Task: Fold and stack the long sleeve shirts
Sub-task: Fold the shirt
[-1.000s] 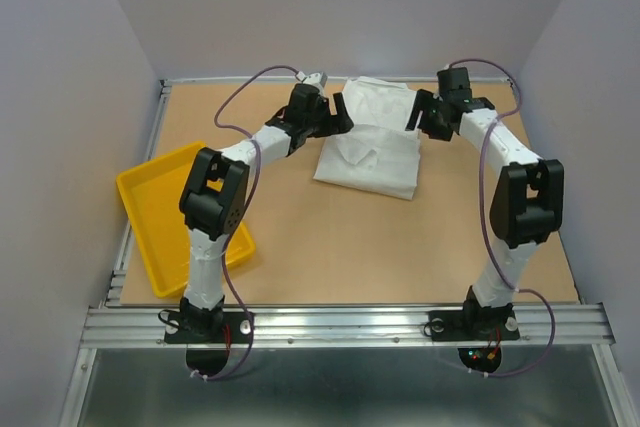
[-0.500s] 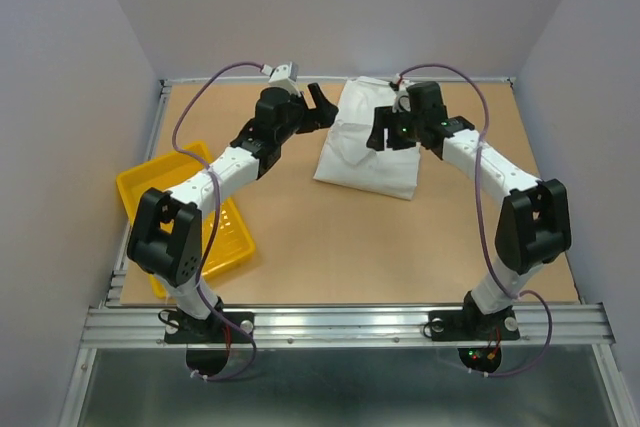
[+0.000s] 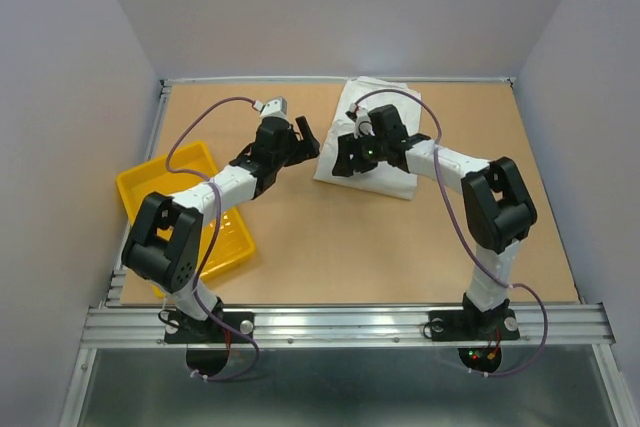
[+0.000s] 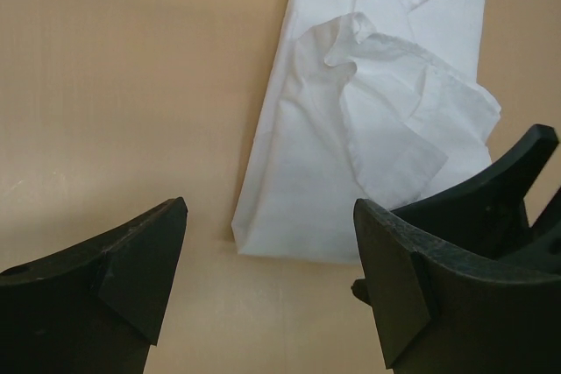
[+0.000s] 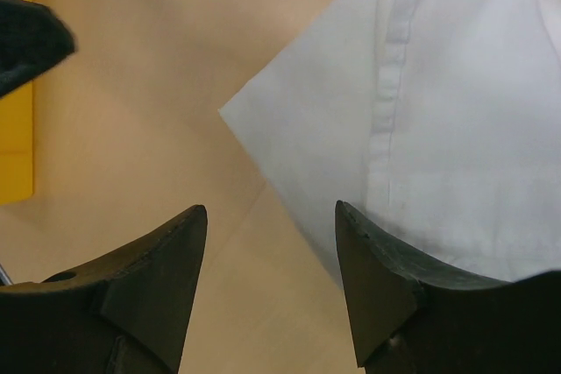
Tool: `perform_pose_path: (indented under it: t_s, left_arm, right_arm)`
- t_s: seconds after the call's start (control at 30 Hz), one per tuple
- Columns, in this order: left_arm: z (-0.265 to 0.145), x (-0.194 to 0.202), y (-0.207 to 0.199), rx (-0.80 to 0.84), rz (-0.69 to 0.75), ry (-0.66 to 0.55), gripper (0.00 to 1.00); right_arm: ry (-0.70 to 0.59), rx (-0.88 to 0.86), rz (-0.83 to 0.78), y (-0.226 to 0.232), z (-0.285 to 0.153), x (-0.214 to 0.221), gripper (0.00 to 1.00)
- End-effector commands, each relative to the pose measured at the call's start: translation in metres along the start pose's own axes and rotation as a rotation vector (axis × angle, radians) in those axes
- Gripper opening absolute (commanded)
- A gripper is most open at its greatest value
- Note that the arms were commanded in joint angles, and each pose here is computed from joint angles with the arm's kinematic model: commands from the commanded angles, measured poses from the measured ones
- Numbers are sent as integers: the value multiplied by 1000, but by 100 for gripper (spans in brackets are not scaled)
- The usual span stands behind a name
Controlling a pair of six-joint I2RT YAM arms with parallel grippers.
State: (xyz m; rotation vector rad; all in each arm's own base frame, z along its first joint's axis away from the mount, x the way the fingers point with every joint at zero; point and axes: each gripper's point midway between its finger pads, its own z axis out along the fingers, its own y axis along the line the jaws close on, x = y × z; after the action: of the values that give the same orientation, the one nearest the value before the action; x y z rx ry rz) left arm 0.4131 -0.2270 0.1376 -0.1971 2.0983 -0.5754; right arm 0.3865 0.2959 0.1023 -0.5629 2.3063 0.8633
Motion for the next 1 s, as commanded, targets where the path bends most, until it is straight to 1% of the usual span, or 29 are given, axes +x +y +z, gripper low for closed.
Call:
perform_pose_path:
  t_s: [0.0,0.1,0.17,0.2,0.4,0.43,0.57,0.63,0.67,0.73,0.8,0.87,0.93,0.97]
  left_arm:
    - [-20,-34,-1,-20,-15,-113,88]
    - [-24,-35,-1,-23,-14,-120,88]
    - [-24,-33,1,-27,-10,-116,88]
    - [-23,-32,1,-28,-8,-113,88]
    - [-21,-28,1,-22,-6,-98,88]
    - [-21,-27,1,-19,-8,-94,88]
    - [-19,-24,0,-13,-11,-84,88]
    - [-18,-23,-1,-7,-11,-78,88]
    - [-18,-22,-2,-3,-12,-74,88]
    - [-17,-22,-4,6,-7,-69,88]
    - [-17,-21,-6,19,-4,-60,88]
    - [-16,-19,-10,37,-3,-51,88]
    - [-13,-17,-17,58,-3,-40,88]
    - [-13,-15,-21,76,2,-32,88]
  right_arm:
    - [-84,-20,-70,5,18,-34,66]
    - [-95,30,-88,-8,24,-39,66]
    - [-111,93,-102,-20,27,-46,67]
    - [-124,141,-104,-29,27,-50,67]
    - [-188,294,-128,-66,21,-79,67]
    - [-213,338,-119,-80,16,-90,68]
    - [-292,471,-95,-116,-2,-122,70]
    - [-343,555,-74,-134,-19,-139,70]
    - [-375,569,-60,-135,-27,-150,71]
    - [-405,589,-40,-136,-42,-158,71]
    - [-425,560,-12,-125,-54,-158,71]
    - [-412,505,12,-113,-56,-149,71]
    - [-402,478,80,-104,-63,-129,70]
    - [-397,433,121,-94,-63,-123,70]
